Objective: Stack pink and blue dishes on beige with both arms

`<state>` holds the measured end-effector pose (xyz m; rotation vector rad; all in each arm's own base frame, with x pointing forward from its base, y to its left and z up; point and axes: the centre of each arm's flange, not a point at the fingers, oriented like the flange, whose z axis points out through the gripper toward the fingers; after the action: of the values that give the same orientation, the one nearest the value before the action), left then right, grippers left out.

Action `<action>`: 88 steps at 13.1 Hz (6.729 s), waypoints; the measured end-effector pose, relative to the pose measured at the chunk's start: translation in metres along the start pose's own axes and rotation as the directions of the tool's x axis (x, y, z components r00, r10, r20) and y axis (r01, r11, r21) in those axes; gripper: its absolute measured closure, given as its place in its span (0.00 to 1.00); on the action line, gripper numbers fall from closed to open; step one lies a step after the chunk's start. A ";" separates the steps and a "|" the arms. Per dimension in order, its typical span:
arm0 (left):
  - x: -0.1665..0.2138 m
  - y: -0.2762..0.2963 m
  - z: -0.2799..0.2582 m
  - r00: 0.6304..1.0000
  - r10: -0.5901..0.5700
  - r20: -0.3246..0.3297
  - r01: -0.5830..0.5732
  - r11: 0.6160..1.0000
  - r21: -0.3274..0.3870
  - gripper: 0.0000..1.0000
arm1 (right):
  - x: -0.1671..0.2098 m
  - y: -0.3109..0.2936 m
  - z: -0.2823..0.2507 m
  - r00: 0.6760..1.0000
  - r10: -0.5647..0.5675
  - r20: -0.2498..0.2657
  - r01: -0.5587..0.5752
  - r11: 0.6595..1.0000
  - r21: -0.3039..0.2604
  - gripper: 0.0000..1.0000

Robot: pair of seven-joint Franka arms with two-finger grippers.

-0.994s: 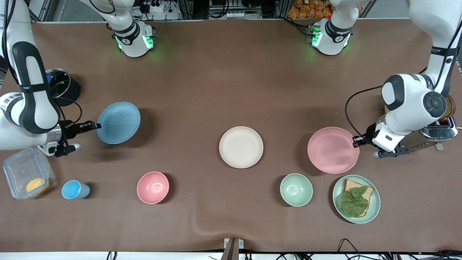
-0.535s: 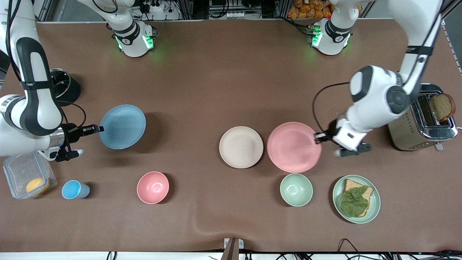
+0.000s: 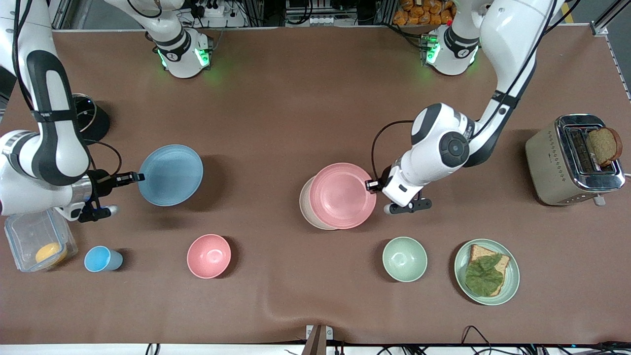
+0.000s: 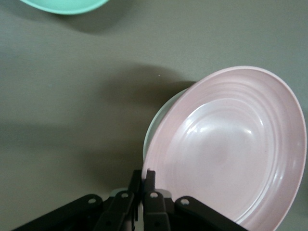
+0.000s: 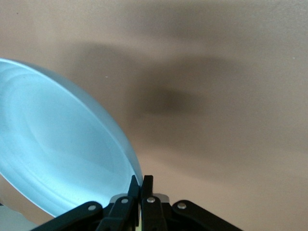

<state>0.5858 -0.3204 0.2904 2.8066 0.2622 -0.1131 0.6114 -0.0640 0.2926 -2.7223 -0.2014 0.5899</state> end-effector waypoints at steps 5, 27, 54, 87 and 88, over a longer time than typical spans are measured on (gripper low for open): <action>-0.013 0.012 0.057 1.000 0.003 -0.004 -0.003 1.000 0.002 0.95 | 0.005 -0.013 0.001 1.000 0.025 0.002 -0.025 1.000 -0.011 0.97; 0.037 -0.084 -0.247 0.966 -0.013 -0.260 0.067 0.978 0.199 0.00 | 0.073 -0.270 0.095 0.963 0.265 0.044 -0.264 0.964 -0.019 0.97; -0.010 -0.155 -0.428 0.990 0.058 -0.127 -0.013 0.942 0.334 0.00 | 0.134 -0.361 0.174 0.938 0.321 -0.132 -0.294 0.937 0.190 0.14; -0.009 -0.147 -0.385 0.995 0.072 -0.064 -0.046 0.936 0.348 0.00 | -0.158 -0.146 -0.248 0.894 0.198 -0.402 -0.313 0.917 -0.246 0.00; -0.008 -0.147 -0.387 0.994 0.075 -0.074 -0.045 0.937 0.346 0.00 | -0.157 -0.147 -0.249 0.893 0.193 -0.408 -0.311 0.918 -0.246 0.00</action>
<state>0.5683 -0.0606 0.6121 3.1704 0.1915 -0.0250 0.5653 -0.0360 0.6172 -3.1250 0.1844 0.0883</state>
